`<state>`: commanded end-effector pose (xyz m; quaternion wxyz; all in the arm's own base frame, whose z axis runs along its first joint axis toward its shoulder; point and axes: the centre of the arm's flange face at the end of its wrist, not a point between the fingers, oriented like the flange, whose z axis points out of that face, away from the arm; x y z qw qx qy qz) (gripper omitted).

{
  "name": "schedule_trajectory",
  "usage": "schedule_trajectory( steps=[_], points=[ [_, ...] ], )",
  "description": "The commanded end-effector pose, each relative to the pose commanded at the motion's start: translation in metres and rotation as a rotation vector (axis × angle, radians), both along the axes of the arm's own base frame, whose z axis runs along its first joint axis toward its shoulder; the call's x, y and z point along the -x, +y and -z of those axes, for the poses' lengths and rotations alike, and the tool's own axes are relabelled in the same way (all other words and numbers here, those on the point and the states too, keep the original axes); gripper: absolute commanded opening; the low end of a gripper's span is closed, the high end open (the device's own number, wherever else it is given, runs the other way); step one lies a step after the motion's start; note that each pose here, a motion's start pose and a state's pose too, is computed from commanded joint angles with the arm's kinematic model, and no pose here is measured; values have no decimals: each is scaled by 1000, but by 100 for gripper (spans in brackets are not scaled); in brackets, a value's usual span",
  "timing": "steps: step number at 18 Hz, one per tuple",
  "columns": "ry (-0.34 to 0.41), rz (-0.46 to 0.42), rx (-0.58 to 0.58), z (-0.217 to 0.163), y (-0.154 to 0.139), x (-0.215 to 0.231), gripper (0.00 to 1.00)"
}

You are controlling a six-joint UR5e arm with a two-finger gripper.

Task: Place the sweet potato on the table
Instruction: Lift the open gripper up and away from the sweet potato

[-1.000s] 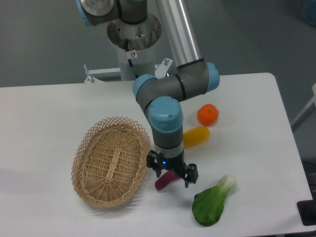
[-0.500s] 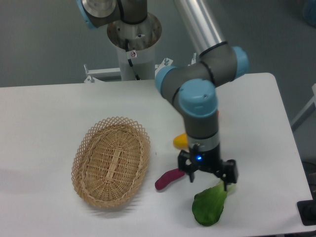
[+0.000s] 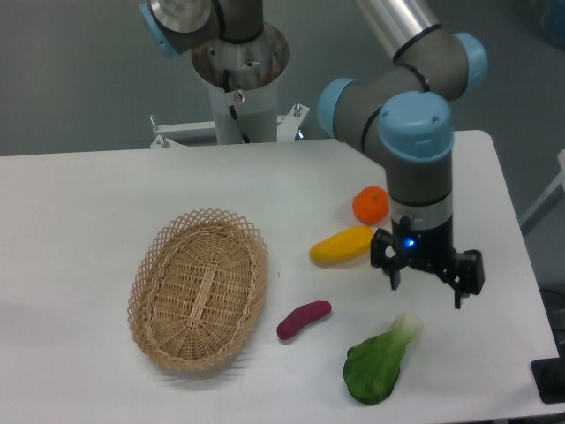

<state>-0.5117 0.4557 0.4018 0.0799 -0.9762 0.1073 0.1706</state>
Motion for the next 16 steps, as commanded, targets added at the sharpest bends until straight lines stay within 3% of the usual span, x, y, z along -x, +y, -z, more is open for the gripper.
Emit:
schedule_trajectory(
  steps=[4,16],
  points=[
    [-11,60,32,-7,-12,2,100],
    [-5,63,26,-13,-12,0,100]
  ],
)
